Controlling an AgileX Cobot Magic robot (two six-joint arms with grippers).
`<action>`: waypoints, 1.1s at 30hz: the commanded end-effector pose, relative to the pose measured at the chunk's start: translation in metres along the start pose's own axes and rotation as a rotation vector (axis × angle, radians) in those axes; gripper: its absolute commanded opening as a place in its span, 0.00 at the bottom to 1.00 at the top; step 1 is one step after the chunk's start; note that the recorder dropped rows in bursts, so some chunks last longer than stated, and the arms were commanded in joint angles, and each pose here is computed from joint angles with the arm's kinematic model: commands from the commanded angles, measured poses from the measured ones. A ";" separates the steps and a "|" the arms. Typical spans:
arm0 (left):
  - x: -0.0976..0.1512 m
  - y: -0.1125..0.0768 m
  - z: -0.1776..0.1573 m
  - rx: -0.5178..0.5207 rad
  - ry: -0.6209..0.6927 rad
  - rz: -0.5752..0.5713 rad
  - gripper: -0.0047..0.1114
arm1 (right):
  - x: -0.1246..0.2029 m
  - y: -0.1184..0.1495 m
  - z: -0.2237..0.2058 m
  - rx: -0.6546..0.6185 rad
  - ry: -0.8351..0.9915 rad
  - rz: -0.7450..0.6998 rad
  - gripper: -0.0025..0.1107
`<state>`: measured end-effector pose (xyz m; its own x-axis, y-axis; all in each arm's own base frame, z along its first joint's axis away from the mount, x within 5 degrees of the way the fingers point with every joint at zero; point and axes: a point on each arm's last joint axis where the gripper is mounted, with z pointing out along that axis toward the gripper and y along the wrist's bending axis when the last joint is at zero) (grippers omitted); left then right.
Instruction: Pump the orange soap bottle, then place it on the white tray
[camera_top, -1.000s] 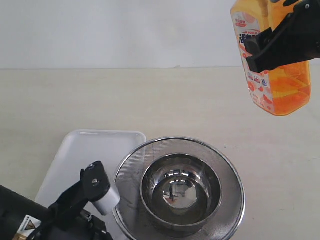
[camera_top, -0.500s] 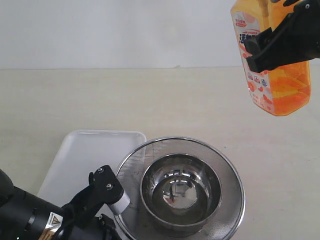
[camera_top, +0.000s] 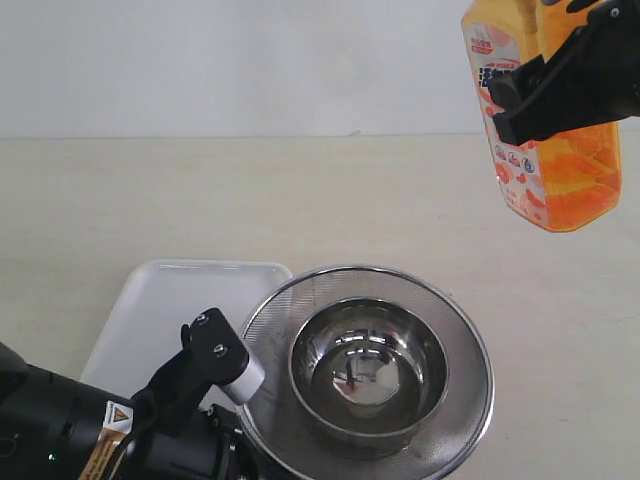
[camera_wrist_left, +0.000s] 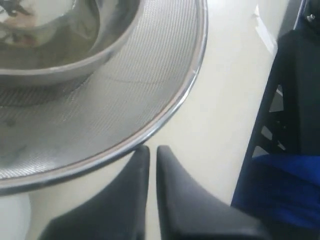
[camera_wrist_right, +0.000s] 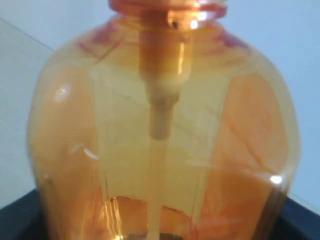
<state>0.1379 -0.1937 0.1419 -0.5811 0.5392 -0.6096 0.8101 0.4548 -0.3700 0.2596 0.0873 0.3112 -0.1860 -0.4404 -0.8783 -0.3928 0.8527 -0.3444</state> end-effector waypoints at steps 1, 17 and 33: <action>-0.011 0.000 0.001 -0.019 -0.032 0.016 0.08 | -0.009 -0.004 -0.006 0.011 -0.038 -0.015 0.02; -0.021 0.010 0.000 -0.132 -0.039 0.038 0.08 | -0.008 -0.006 -0.006 0.030 -0.026 -0.016 0.02; -0.046 -0.014 -0.067 -0.232 -0.261 0.123 0.08 | 0.031 -0.009 -0.081 0.201 -0.037 0.201 0.02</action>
<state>0.1479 -0.1819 0.2100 -0.4484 0.4442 -0.7756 0.8295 0.5301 -0.1760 0.2078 0.0484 0.3134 -0.2554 -0.3104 -0.9157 -0.1536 0.9481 -0.2785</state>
